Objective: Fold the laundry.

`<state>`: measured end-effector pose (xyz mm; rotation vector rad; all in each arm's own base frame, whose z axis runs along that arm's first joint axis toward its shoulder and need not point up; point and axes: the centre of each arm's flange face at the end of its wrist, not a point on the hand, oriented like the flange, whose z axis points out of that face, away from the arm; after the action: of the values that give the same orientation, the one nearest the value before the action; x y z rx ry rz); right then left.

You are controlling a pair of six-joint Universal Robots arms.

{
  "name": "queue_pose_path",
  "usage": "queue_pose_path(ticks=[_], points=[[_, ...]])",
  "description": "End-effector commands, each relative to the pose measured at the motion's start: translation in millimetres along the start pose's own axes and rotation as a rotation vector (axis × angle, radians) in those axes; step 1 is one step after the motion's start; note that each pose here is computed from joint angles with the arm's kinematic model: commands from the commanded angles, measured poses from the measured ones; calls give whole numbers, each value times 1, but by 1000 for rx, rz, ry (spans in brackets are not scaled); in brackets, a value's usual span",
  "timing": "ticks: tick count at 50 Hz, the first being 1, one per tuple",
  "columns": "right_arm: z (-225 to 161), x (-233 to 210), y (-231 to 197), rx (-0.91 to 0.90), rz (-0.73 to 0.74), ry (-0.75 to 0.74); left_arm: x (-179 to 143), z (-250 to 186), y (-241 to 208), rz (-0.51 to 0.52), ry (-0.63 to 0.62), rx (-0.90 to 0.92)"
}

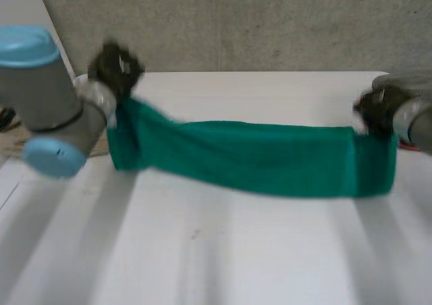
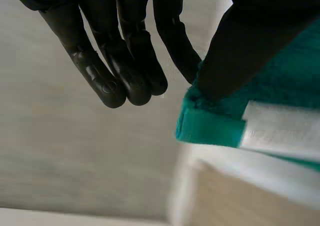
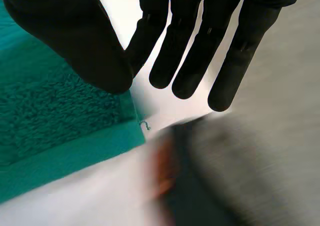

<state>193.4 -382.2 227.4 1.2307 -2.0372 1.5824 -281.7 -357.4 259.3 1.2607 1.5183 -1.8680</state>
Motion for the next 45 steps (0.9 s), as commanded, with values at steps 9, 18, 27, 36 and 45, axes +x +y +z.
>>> queue_pose_path(ticks=[9,18,27,36,45], points=[[-35,129,-131,687,257,642,-157,12,-113,-451,-506,624],[-14,97,-108,574,262,498,-118,34,-55,-440,-405,452],[25,13,-28,276,282,183,-8,33,12,-416,-115,272],[22,-46,51,-44,199,-30,63,-9,71,-299,112,46],[-48,-34,67,-277,43,-200,60,-106,75,-181,386,-256]])
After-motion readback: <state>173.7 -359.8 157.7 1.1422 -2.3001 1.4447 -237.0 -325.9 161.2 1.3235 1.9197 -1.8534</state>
